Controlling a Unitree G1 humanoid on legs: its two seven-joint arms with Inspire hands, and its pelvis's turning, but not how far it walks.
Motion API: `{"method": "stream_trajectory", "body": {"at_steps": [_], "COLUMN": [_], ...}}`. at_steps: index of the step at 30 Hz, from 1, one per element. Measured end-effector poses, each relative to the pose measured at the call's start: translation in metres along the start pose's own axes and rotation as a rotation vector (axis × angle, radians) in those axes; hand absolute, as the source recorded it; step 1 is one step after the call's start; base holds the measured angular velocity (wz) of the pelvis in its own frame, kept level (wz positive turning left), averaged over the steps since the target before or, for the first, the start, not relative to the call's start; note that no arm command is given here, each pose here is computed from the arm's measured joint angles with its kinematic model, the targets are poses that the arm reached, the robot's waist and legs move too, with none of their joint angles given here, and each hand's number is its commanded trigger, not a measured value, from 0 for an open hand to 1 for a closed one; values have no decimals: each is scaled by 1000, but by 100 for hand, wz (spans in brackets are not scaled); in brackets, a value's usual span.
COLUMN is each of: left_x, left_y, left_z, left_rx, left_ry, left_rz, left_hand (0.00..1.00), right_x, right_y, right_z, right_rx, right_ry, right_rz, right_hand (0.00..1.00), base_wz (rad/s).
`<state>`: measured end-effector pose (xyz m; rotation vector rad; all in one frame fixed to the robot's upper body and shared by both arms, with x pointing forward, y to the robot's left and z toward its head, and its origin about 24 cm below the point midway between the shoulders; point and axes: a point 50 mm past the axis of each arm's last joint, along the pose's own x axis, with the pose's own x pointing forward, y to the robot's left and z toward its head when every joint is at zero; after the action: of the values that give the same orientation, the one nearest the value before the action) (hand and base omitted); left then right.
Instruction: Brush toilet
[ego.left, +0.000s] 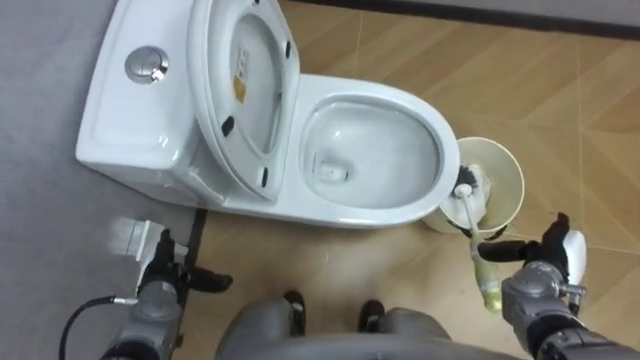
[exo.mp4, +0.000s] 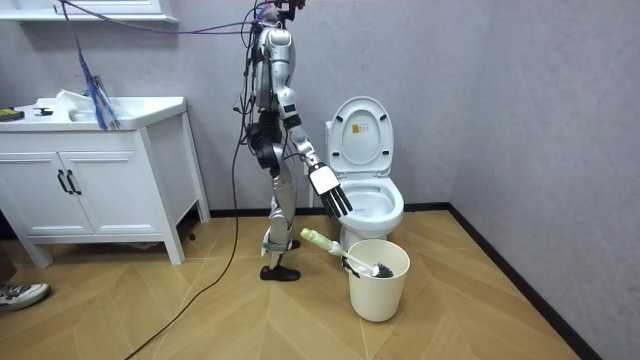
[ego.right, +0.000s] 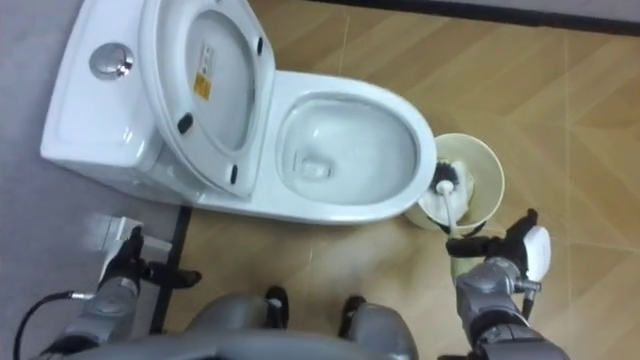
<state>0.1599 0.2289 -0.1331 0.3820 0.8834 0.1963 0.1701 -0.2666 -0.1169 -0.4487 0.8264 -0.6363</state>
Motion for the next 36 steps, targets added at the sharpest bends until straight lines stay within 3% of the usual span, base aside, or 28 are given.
{"method": "stream_trajectory", "body": {"at_steps": [9, 17, 28, 36], "left_x": [6, 6, 6, 5], "left_y": [-22, -36, -33, -30], "left_z": [54, 82, 101, 125], "left_rx": [26, -4, -55, -70], "left_ry": [-154, -225, -275, -344], "left_rz": [-58, -95, -110, -110], "left_hand": [0, 0, 0, 0], "right_x": [9, 17, 25, 34], "right_y": [0, -7, -19, -32], "right_z": [27, 54, 55, 94], "right_rx": [-15, 12, 6, 26], "right_ry": [-46, -96, -34, -95], "right_rz": [3, -7, 1, -18], "right_hand": [0, 0, 0, 0], "base_wz": [3, 5, 8, 7]}}
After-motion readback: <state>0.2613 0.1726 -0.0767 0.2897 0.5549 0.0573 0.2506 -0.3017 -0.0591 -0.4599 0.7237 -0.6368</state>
